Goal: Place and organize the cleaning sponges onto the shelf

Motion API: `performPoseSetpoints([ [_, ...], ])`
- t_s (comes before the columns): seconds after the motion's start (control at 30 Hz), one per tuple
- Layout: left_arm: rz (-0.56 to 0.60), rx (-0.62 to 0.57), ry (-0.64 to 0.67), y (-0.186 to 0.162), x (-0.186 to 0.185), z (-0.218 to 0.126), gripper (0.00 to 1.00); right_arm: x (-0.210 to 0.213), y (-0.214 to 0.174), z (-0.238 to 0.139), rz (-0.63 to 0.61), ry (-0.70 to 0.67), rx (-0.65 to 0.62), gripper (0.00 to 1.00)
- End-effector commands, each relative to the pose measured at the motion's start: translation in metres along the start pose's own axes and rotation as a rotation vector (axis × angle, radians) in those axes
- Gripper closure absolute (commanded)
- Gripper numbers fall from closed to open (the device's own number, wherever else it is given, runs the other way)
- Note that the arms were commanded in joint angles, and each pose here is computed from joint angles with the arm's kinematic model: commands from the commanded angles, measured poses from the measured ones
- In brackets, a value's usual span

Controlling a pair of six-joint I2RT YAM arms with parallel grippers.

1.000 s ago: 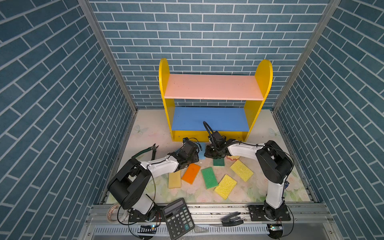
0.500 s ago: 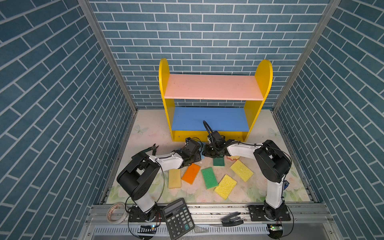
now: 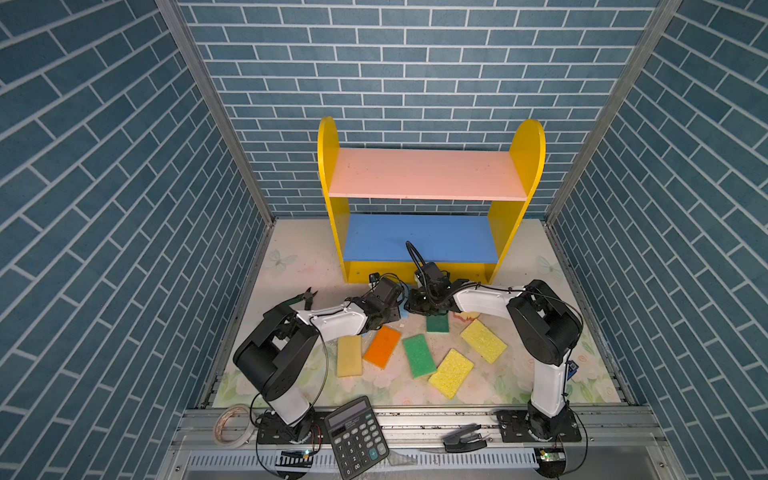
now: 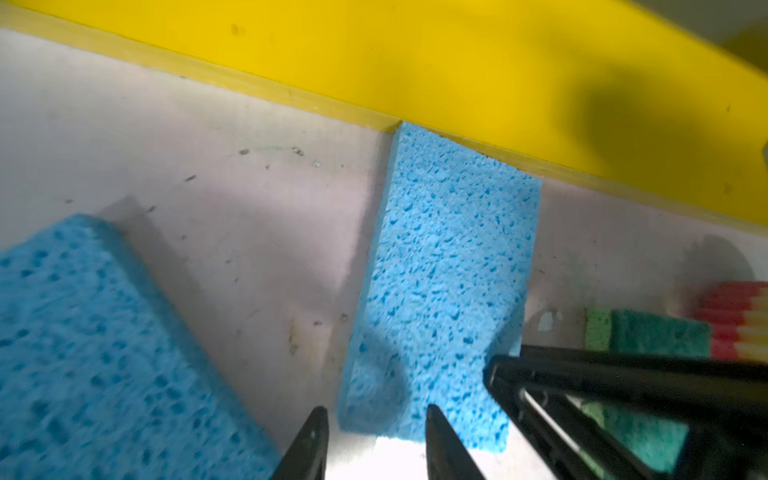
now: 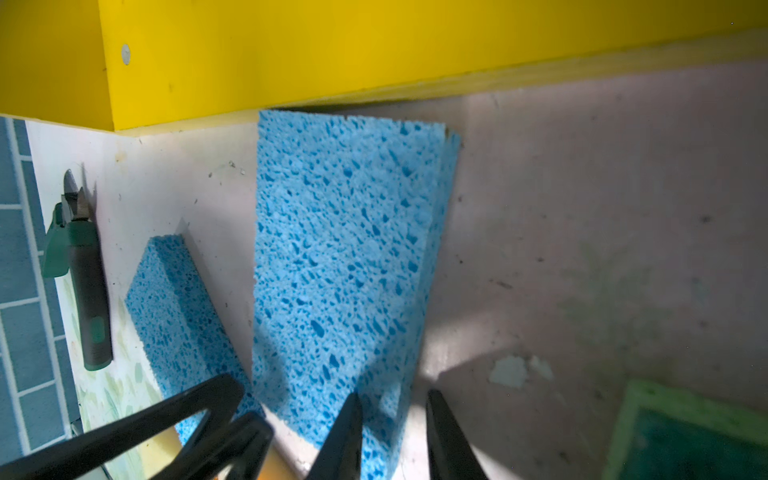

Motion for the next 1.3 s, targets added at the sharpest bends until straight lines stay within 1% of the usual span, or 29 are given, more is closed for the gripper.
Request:
performPoseSetpoints([
  [0.0, -0.001, 0.03, 0.018, -0.003, 0.0, 0.012, 0.64, -0.017, -0.017, 0.005, 0.033, -0.069, 0.055, 0.71],
  [0.03, -0.007, 0.033, 0.018, -0.003, -0.001, 0.014, 0.65, -0.017, -0.017, 0.005, 0.032, -0.07, 0.055, 0.72],
  [0.23, -0.026, 0.015, 0.03, -0.002, 0.002, 0.016, 0.82, -0.017, -0.018, -0.002, 0.011, -0.079, 0.043, 0.72],
  [0.4, -0.031, -0.02, 0.061, 0.002, 0.01, 0.011, 0.99, -0.018, -0.017, -0.011, 0.0, -0.073, -0.004, 0.72],
  [0.47, -0.036, -0.033, 0.066, 0.004, 0.013, 0.008, 1.0, -0.018, -0.016, -0.018, -0.008, -0.072, -0.042, 0.72],
  [0.63, -0.049, -0.082, 0.062, 0.014, 0.019, -0.005, 1.0, -0.009, -0.006, -0.046, -0.079, -0.017, -0.202, 0.72],
  [0.77, -0.069, -0.127, 0.04, 0.025, 0.021, -0.017, 1.0, -0.007, -0.001, -0.062, -0.118, -0.032, -0.266, 0.72],
  [0.9, -0.096, -0.178, 0.02, 0.037, 0.024, -0.03, 1.0, -0.007, 0.001, -0.066, -0.134, -0.048, -0.268, 0.72],
  [1.07, -0.101, -0.233, 0.004, 0.054, 0.025, -0.037, 1.0, -0.008, -0.002, -0.061, -0.108, -0.039, -0.262, 0.72],
  [1.27, -0.098, -0.245, 0.023, 0.066, 0.026, -0.021, 1.0, -0.008, -0.003, -0.061, -0.096, -0.028, -0.263, 0.72],
])
Point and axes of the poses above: each gripper's point midway between its finger pads, its own z axis out along the fingers, its own x axis along the line the jaws close on, y = z × x, the point moved 6 cm from there along -z, back along the fingers, and after that the axes turned 12 degrees about -z, right-handed, at the moved point
